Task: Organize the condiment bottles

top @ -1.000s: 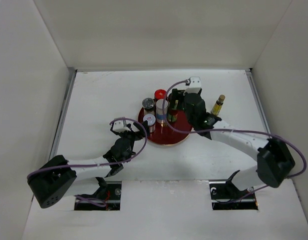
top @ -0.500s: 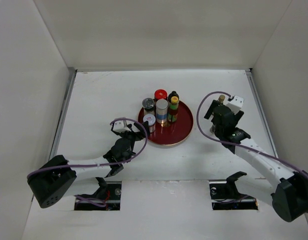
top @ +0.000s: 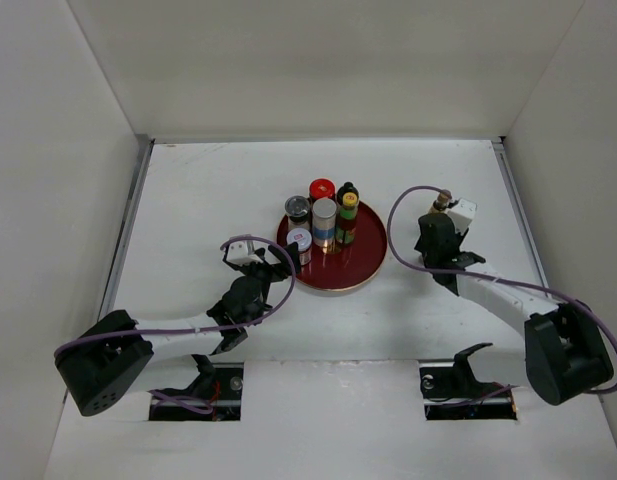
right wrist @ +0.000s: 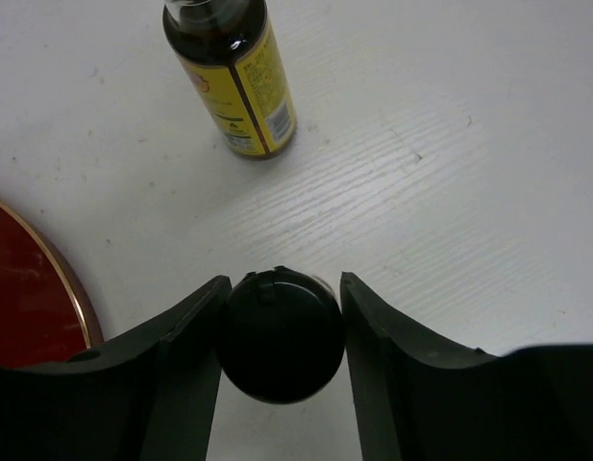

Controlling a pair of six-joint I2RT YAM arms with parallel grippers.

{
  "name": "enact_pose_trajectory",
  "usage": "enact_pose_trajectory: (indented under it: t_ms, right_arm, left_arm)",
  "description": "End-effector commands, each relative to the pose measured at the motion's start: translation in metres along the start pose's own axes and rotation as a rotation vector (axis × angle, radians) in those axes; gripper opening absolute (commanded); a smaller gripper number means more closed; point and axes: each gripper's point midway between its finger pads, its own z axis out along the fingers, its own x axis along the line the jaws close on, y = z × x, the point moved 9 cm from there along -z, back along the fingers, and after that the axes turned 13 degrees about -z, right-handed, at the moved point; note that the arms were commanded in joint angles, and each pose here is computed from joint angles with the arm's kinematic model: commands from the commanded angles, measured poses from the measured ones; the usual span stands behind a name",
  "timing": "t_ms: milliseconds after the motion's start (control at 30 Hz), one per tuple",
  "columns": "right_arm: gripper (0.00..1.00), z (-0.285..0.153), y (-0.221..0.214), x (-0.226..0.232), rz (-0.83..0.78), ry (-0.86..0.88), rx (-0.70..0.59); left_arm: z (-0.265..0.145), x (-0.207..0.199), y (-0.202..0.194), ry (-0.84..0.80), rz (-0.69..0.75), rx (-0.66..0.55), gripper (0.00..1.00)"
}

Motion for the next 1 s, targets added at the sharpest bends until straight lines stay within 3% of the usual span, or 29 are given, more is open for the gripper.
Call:
enact_pose_trajectory:
  t_ms: [0, 67, 267, 467, 633, 867, 967]
  right_arm:
    - [0.48, 0.005, 0.016, 0.007, 0.061, 0.017, -0.069]
    - [0.38, 0.002, 0.02, 0.002, 0.065, -0.018, -0.093]
    - [0.34, -0.061, 0.049, 0.031, 0.038, 0.182, -0.208]
    - [0.36, -0.112, 0.049, 0.109, -0.031, 0.46, -0.235]
    - [0.36, -0.123, 0.035, 0.17, -0.099, 0.581, -0.241]
    - [0.4, -0.105, 0.005, 0.209, -0.215, 0.563, -0.205]
    - [0.52, -0.1, -0.006, 0.211, -0.245, 0.554, -0.187]
  left_arm:
    - [0.002, -0.011, 0.006, -0.042, -0.054, -0.024, 1.0]
    - [0.003, -0.009, 0.006, -0.035, -0.051, -0.026, 1.0]
    - [0.004, -0.007, 0.009, -0.022, -0.053, -0.043, 1.0]
    - [0.007, -0.003, 0.009, 0.002, -0.049, -0.045, 1.0]
    - [0.006, 0.001, 0.013, 0.009, -0.058, -0.06, 1.0]
    - [0.007, 0.002, 0.014, 0.011, -0.059, -0.056, 1.0]
    - [0.007, 0.004, 0.015, 0.02, -0.058, -0.064, 1.0]
